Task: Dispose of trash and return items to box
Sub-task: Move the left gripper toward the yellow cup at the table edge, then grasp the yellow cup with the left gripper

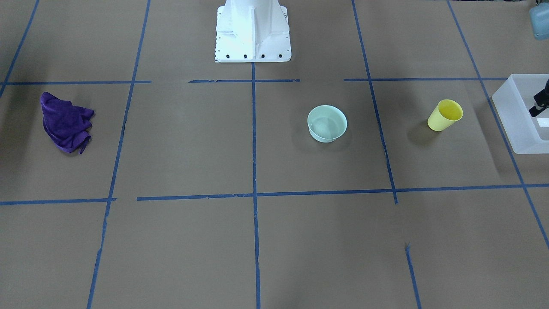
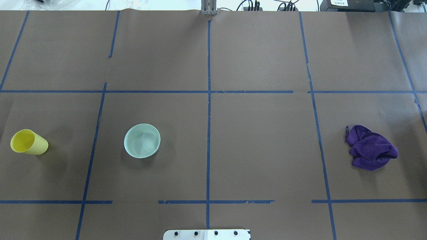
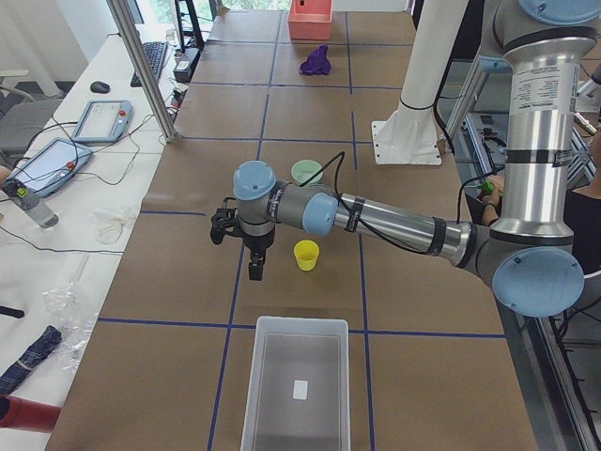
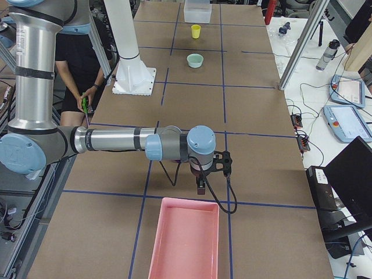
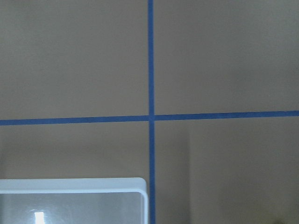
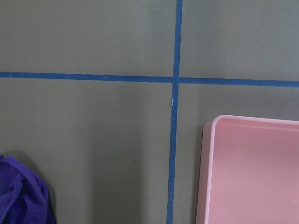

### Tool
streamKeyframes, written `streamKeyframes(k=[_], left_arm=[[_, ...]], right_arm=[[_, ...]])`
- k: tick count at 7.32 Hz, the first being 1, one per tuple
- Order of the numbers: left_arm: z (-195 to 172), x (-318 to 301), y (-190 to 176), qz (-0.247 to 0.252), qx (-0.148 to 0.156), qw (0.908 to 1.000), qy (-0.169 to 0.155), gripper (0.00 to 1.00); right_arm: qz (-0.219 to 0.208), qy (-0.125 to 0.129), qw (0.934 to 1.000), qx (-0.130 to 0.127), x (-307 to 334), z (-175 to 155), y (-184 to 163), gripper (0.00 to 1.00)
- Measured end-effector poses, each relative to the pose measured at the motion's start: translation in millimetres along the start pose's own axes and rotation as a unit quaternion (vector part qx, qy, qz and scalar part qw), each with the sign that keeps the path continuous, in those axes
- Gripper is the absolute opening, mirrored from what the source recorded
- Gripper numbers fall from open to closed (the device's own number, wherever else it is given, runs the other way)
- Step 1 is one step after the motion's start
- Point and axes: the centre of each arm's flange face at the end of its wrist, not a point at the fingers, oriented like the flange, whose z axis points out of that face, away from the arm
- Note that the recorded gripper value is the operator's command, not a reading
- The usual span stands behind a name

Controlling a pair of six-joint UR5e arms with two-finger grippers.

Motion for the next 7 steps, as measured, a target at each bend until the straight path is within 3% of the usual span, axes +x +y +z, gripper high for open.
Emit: streamKeyframes(k=[5,7], left_arm=[[93,36,85,-0.019,0.025,0.9967,0.075,1.00],[112,44,92,-0.018,0.020,0.9968,0.075,1.00]], right_arm=[[0.001,-0.001,1.0000,-0.001,0,0,1,1.00],[0.001,-0.001,1.0000,0.000,0,0,1,1.00]])
